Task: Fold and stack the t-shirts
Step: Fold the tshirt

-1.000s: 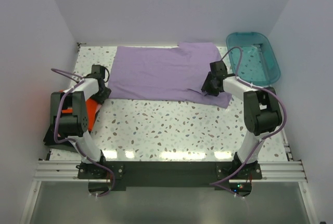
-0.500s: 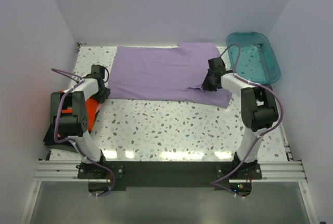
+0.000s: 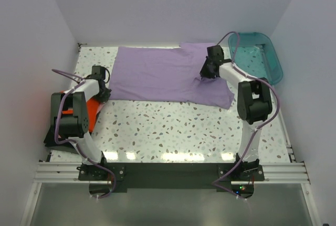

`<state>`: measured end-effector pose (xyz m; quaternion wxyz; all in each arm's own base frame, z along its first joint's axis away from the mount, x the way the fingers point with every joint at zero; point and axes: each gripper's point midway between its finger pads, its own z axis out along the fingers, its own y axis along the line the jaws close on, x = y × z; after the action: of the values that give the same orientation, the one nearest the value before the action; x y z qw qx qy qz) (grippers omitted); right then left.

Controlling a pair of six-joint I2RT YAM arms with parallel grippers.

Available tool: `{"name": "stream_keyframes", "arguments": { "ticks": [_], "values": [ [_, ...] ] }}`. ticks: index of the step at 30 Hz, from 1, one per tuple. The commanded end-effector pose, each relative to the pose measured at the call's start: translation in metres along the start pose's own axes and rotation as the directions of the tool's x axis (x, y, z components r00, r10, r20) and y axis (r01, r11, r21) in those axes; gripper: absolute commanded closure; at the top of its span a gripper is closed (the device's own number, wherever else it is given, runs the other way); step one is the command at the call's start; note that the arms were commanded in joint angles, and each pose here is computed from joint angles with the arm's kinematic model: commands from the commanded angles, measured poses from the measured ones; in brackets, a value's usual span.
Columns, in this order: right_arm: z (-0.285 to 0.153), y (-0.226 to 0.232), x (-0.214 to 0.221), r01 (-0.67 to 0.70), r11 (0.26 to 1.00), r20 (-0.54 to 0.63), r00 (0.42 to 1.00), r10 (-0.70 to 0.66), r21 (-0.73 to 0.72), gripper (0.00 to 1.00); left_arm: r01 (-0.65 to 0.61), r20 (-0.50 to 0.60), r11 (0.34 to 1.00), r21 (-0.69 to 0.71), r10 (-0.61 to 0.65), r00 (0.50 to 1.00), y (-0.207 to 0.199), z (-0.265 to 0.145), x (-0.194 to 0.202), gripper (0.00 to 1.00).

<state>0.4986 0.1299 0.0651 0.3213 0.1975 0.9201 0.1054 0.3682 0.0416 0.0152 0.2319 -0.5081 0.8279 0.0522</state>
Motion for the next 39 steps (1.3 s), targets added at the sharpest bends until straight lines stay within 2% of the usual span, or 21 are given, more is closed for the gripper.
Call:
{"name": "stream_keyframes", "arguments": {
  "ticks": [1, 5, 6, 9, 10, 13, 18, 21, 25, 26, 28, 29, 31, 32, 39],
  "values": [
    [0.005, 0.015, -0.012, 0.027, 0.999, 0.011, 1.000, -0.027, -0.032, 1.00, -0.007, -0.002, 1.000, -0.002, 0.007, 1.000, 0.001, 0.007, 0.000, 0.96],
    [0.015, 0.027, -0.016, 0.050, 0.996, 0.008, 0.999, -0.050, -0.074, 1.00, -0.013, -0.008, 1.000, -0.002, 0.013, 1.000, 0.001, 0.008, 0.002, 1.00],
    [0.017, 0.029, -0.016, 0.058, 0.995, 0.004, 0.998, -0.058, -0.082, 0.96, -0.013, -0.009, 1.000, -0.004, 0.013, 1.000, 0.001, 0.008, 0.002, 1.00],
    [0.024, 0.033, -0.013, 0.084, 0.992, -0.007, 0.996, -0.086, -0.098, 0.78, -0.015, -0.012, 1.000, 0.002, 0.015, 1.000, 0.000, 0.008, 0.002, 1.00],
    [0.024, 0.033, -0.014, 0.091, 0.991, -0.005, 0.996, -0.091, -0.099, 0.68, -0.019, -0.015, 1.000, 0.002, 0.019, 1.000, 0.000, 0.008, 0.004, 1.00],
    [0.019, 0.039, -0.022, 0.123, 0.986, 0.017, 0.992, -0.122, -0.111, 0.48, -0.019, -0.014, 1.000, 0.011, 0.020, 1.000, -0.001, 0.007, 0.003, 1.00],
    [-0.010, 0.034, -0.038, 0.163, 0.984, 0.037, 0.986, -0.161, -0.066, 0.35, -0.021, -0.013, 1.000, 0.015, 0.022, 1.000, -0.002, 0.006, 0.001, 1.00],
    [-0.043, 0.023, -0.050, 0.168, 0.986, 0.088, 0.982, -0.166, -0.016, 0.33, -0.028, -0.013, 1.000, 0.011, 0.029, 1.000, -0.002, 0.006, 0.001, 1.00],
    [-0.075, -0.004, -0.042, 0.138, 0.990, 0.095, 0.986, -0.140, 0.023, 0.32, -0.039, -0.006, 0.999, -0.011, 0.039, 0.999, 0.004, 0.008, 0.000, 1.00],
    [-0.076, -0.023, -0.030, 0.114, 0.992, 0.070, 0.991, -0.117, 0.048, 0.32, -0.043, -0.001, 0.999, -0.019, 0.043, 0.999, 0.006, 0.008, -0.002, 1.00],
    [-0.095, -0.033, -0.032, 0.078, 0.997, 0.102, 0.992, -0.081, 0.030, 0.32, -0.039, 0.004, 0.999, -0.035, 0.039, 0.999, 0.012, 0.008, -0.004, 1.00],
    [-0.093, -0.050, -0.017, 0.049, 0.998, 0.066, 0.996, -0.052, 0.039, 0.32, -0.034, 0.003, 0.999, -0.034, 0.035, 0.999, 0.014, 0.008, -0.004, 1.00],
    [-0.109, -0.057, -0.016, 0.028, 0.999, 0.095, 0.995, -0.029, 0.018, 0.32, -0.021, 0.002, 0.999, -0.028, 0.021, 1.000, 0.017, 0.008, -0.005, 1.00],
    [-0.107, -0.067, -0.003, 0.023, 0.999, 0.073, 0.997, -0.026, 0.036, 0.32, -0.020, 0.003, 0.999, -0.026, 0.020, 1.000, 0.017, 0.008, -0.006, 1.00],
    [-0.114, -0.103, 0.026, 0.005, 0.995, 0.057, 0.998, -0.011, 0.102, 0.24, -0.026, 0.000, 0.999, -0.032, 0.026, 1.000, 0.020, 0.009, -0.007, 1.00]
  ]
}}
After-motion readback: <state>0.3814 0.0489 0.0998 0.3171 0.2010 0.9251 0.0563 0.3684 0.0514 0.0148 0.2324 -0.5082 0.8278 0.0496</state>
